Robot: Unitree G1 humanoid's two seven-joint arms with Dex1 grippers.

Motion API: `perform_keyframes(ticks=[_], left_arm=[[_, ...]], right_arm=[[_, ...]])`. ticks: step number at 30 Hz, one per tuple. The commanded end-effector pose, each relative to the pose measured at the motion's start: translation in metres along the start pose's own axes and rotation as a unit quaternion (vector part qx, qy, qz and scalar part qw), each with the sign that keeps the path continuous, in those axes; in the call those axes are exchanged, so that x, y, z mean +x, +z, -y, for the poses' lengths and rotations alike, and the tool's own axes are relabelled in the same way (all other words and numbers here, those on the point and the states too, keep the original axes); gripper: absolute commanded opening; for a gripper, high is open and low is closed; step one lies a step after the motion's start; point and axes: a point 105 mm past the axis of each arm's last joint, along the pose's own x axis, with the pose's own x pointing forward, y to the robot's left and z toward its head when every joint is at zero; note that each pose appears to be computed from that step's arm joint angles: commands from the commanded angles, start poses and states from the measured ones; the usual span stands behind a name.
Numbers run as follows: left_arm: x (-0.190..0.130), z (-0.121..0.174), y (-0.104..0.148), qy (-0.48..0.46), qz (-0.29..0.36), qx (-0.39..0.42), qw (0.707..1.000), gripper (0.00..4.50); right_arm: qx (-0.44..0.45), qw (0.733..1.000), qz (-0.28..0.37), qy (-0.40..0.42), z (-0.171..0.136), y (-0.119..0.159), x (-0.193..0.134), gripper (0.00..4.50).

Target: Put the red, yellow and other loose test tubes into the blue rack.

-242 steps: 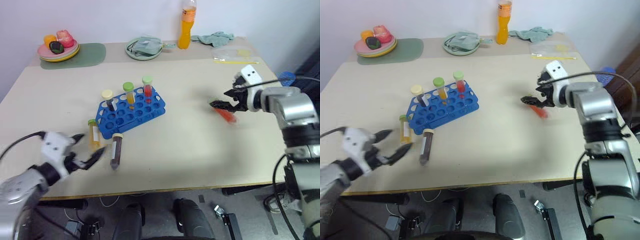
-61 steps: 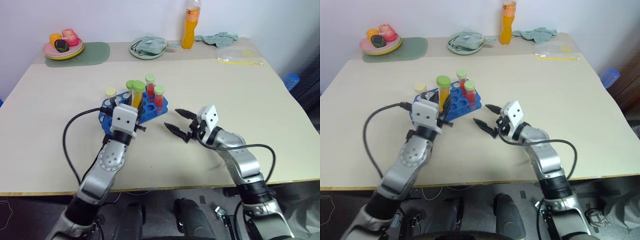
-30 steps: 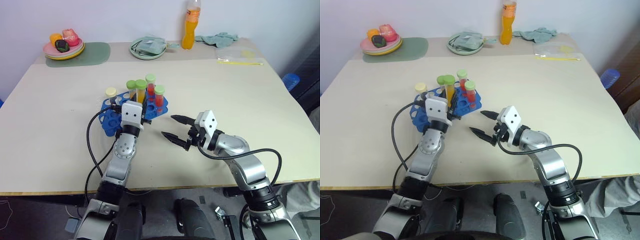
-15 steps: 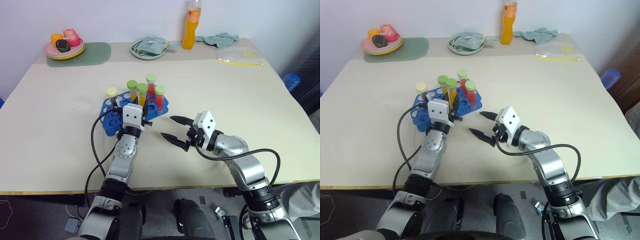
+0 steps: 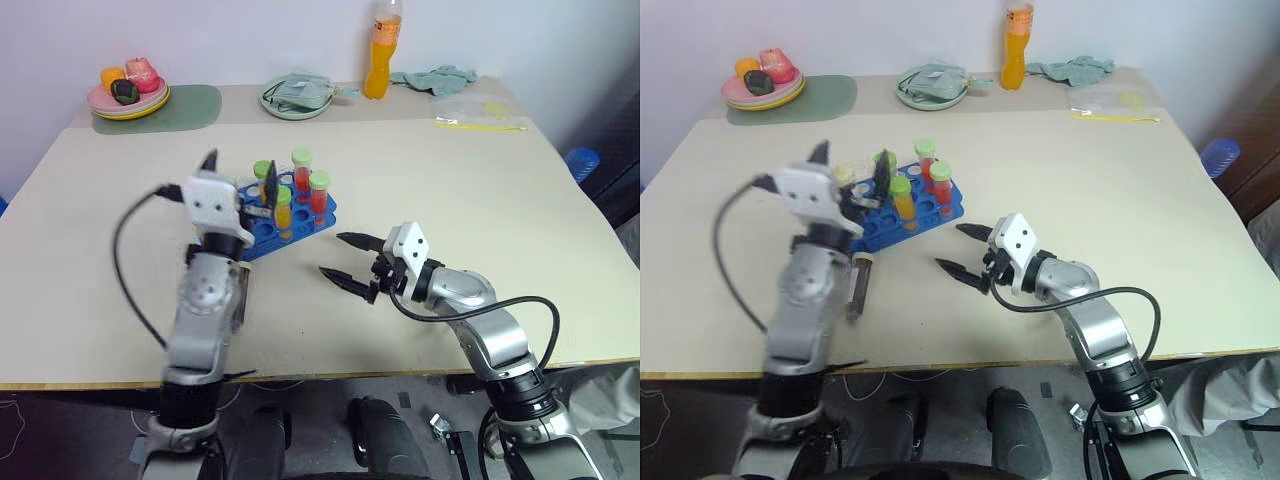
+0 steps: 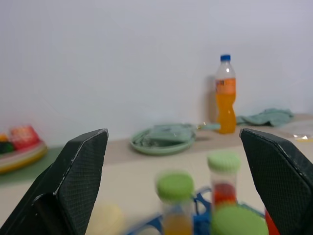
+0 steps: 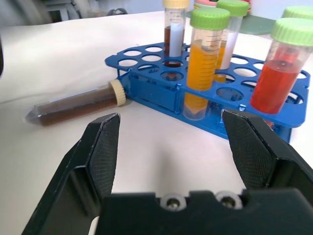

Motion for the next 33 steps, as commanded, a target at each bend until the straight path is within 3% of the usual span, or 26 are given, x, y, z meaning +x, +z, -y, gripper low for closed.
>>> perform_keyframes(ticks=[1, 4, 7, 10, 17, 22, 28, 33], left_arm=[[-0.014, -0.005, -0.001, -0.005, -0.111, -0.022, 0.994, 4.43], [-0.029, -0.019, -0.016, 0.006, -0.256, 0.044, 0.966, 4.43], [-0.037, -0.026, -0.026, 0.002, -0.313, 0.058, 0.948, 4.43], [-0.043, -0.022, -0.041, 0.005, -0.341, 0.018, 0.940, 4.43], [-0.049, -0.025, -0.071, 0.003, -0.418, 0.019, 0.908, 4.43], [-0.048, -0.001, -0.089, -0.037, -0.490, -0.028, 0.871, 4.43], [-0.055, 0.015, -0.078, -0.016, -0.557, -0.074, 0.827, 4.43], [-0.046, 0.010, -0.065, 0.005, -0.534, -0.024, 0.845, 4.43]], right_arm=[[-0.018, 1.000, 0.019, 0.010, 0.000, 0.013, 0.000, 3.66], [-0.018, 1.000, 0.017, 0.019, -0.001, 0.011, 0.001, 3.66], [-0.019, 0.999, 0.015, 0.028, -0.001, 0.010, 0.003, 3.66], [-0.022, 0.999, 0.016, 0.036, -0.001, 0.010, 0.006, 3.66], [-0.031, 0.998, 0.016, 0.050, 0.001, 0.012, 0.010, 3.66], [-0.021, 0.985, -0.029, 0.167, -0.029, 0.006, -0.010, 3.66], [-0.024, 0.984, -0.041, 0.173, -0.034, 0.005, -0.016, 3.66], [-0.023, 0.984, -0.042, 0.171, -0.037, 0.003, -0.015, 3.66]])
